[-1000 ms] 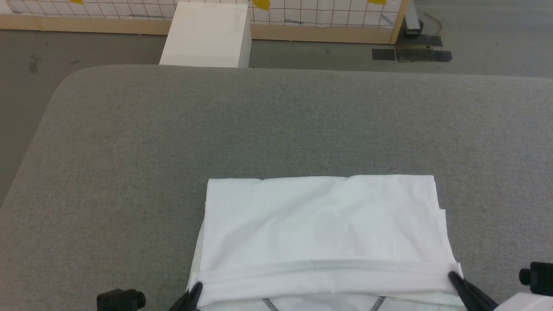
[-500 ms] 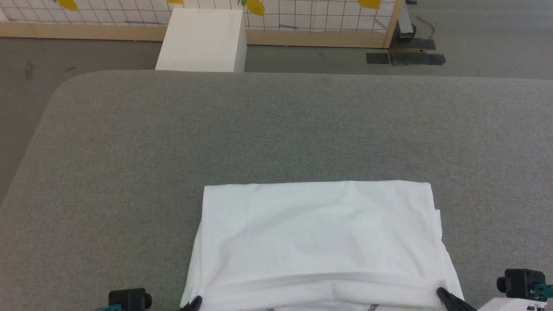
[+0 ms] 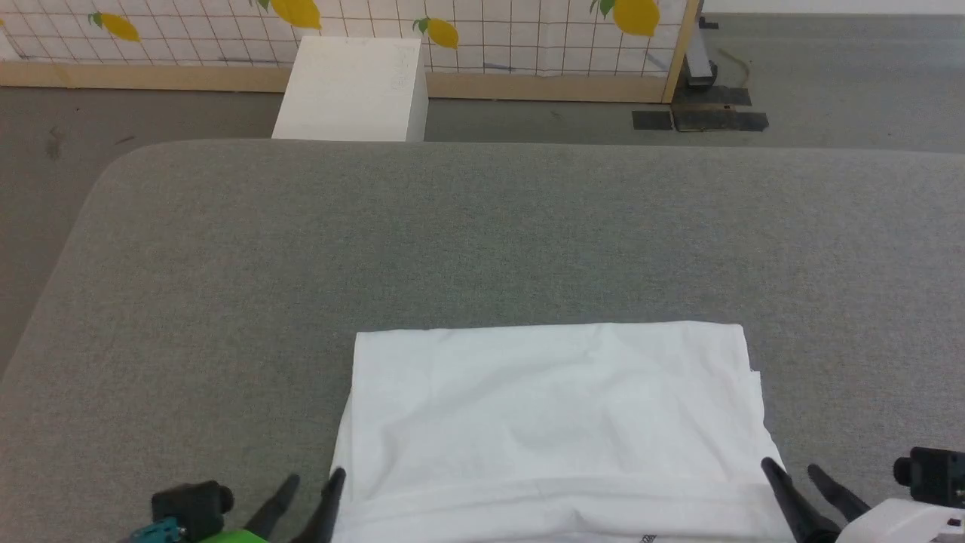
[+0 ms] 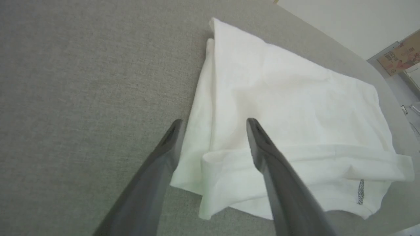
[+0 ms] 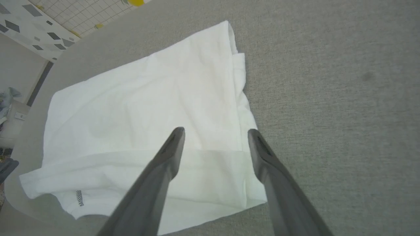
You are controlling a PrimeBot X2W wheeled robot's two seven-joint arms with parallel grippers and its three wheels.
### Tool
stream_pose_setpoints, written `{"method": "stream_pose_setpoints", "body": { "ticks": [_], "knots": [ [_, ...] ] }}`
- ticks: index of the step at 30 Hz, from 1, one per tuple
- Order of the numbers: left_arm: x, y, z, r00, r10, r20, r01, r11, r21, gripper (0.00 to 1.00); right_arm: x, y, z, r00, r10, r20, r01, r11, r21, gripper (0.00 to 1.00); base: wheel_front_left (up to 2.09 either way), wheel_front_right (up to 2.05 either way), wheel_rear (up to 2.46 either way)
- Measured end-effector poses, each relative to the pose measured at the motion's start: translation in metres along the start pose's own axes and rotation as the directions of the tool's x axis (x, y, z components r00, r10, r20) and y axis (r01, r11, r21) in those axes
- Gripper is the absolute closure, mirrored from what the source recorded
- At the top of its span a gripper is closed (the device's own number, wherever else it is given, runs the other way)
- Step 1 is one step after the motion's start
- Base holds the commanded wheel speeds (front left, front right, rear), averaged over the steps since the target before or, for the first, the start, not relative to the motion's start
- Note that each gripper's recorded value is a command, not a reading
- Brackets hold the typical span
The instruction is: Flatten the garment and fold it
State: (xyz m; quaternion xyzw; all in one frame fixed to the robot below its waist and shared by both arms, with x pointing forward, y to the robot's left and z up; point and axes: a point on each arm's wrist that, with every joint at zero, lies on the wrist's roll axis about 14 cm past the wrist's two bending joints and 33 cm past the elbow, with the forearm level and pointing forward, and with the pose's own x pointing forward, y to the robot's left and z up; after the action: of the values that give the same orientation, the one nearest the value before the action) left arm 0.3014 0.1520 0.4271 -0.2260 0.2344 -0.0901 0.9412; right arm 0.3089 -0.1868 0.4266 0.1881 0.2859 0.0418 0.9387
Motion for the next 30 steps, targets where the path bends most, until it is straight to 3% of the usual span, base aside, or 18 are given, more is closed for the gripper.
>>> {"method": "stream_pose_setpoints", "body": {
  "ticks": [3, 6, 11, 15, 20, 30],
  "knots": [
    [-0.004, 0.000, 0.040, 0.983, 0.022, 0.181, -0.029, 0.999, 0.032, 0.00, -0.009, -0.002, 0.020, 0.997, -0.009, 0.081, 0.010, 1.000, -0.011, 0.00, 0.00, 0.00, 0.00],
    [-0.016, 0.006, 0.089, 0.905, 0.072, 0.419, -0.115, 0.990, 0.079, 0.00, -0.017, -0.010, 0.043, 0.984, -0.041, 0.175, 0.050, 0.998, -0.047, 0.00, 0.00, 0.00, 0.00],
    [-0.031, 0.004, 0.129, 0.795, 0.120, 0.594, -0.192, 0.980, 0.059, 0.00, -0.019, -0.018, 0.046, 0.978, -0.086, 0.192, 0.106, 0.990, -0.097, 0.00, 0.00, 0.00, 0.00],
    [-0.044, 0.002, 0.149, 0.725, 0.116, 0.679, -0.288, 0.946, 0.146, 0.00, -0.009, -0.022, 0.035, 0.985, -0.104, 0.137, 0.118, 0.989, -0.093, 0.00, 0.00, 0.00, 0.00],
    [-0.042, 0.004, 0.133, 0.748, 0.111, 0.654, -0.350, 0.904, 0.247, 0.00, 0.009, -0.025, 0.027, 0.991, -0.112, 0.078, 0.120, 0.988, -0.098, 0.00, 0.00, 0.00, 0.00],
    [-0.024, 0.010, 0.116, 0.791, 0.111, 0.601, -0.340, 0.897, 0.282, 0.00, 0.050, -0.028, -0.004, 0.989, -0.100, -0.112, 0.086, 0.988, -0.127, 0.00, 0.00, 0.00, 0.00]
  ]
}}
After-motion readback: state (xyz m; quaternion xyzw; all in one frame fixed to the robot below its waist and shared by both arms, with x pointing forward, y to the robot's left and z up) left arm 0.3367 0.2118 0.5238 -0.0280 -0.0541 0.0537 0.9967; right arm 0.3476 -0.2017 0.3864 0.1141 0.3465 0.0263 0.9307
